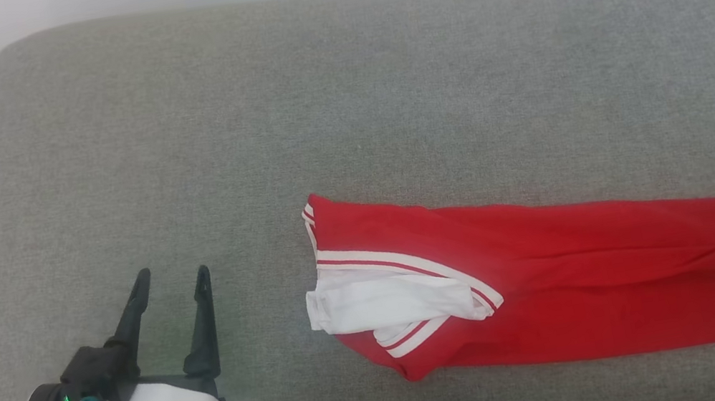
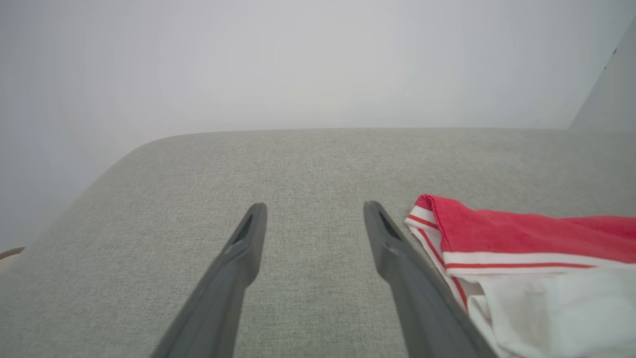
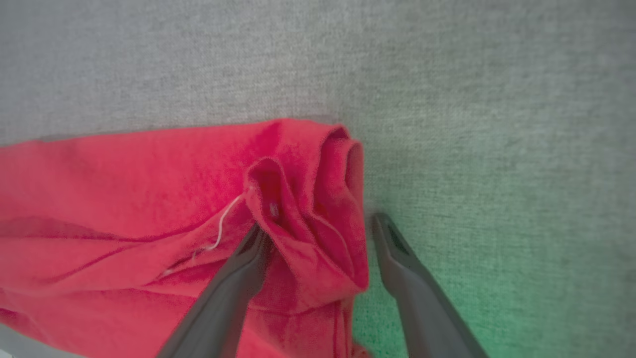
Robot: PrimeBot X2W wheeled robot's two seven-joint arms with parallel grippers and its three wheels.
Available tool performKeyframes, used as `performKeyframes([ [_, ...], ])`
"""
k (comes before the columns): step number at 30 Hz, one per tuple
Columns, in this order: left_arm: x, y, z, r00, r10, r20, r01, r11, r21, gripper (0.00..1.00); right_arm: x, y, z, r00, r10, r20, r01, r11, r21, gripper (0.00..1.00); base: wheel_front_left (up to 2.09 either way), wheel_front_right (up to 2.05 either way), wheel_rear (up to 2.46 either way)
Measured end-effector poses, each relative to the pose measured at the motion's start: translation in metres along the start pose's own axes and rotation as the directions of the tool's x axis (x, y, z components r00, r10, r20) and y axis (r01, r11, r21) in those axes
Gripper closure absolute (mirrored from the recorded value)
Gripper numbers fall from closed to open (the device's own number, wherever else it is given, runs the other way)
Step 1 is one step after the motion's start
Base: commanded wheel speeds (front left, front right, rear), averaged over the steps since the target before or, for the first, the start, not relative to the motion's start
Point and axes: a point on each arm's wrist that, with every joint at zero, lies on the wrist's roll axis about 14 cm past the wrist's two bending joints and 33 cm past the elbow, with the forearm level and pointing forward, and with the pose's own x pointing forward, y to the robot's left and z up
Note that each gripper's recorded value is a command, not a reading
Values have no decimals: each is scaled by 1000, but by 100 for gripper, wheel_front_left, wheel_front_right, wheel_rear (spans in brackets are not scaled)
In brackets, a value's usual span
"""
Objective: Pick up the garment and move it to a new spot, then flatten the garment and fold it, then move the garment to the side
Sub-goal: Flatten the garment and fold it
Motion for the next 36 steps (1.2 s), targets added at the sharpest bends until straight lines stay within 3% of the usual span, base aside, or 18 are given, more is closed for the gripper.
performKeyframes([
  [1,0,1,-3,1000,2,-9,-2,1000,6,0,2,0,0,1000,-2,-4,2,1000,2,47,0,0,0],
  [2,-1,2,-4,1000,6,-13,-6,1000,8,0,4,1,-1,1000,-3,-11,3,1000,0,82,0,0,0],
  [3,0,4,-6,1000,15,-17,-15,1000,4,0,4,2,0,1000,-4,-14,4,1000,-3,100,0,0,0],
  [9,4,6,-8,1000,17,-23,-17,1000,13,0,4,3,4,1000,5,16,-5,1000,27,100,0,0,0],
  [15,12,-4,-9,1000,-24,-19,25,999,21,0,-23,-31,26,986,-71,148,57,994,98,100,0,0,0],
  [21,22,-15,-10,998,-61,-17,61,998,21,0,-60,-77,47,949,-189,253,155,977,146,100,0,0,0],
  [28,31,-28,-13,995,-102,-21,103,995,19,0,-119,-137,67,861,-368,351,319,928,192,100,0,0,0],
  [31,31,-32,-11,994,-112,-14,112,994,17,0,-124,-136,67,854,-369,366,316,928,197,100,0,0,0],
  [36,31,-36,-7,993,-117,-3,117,993,7,0,-110,-107,56,895,-295,335,277,955,104,100,0,0,0],
])
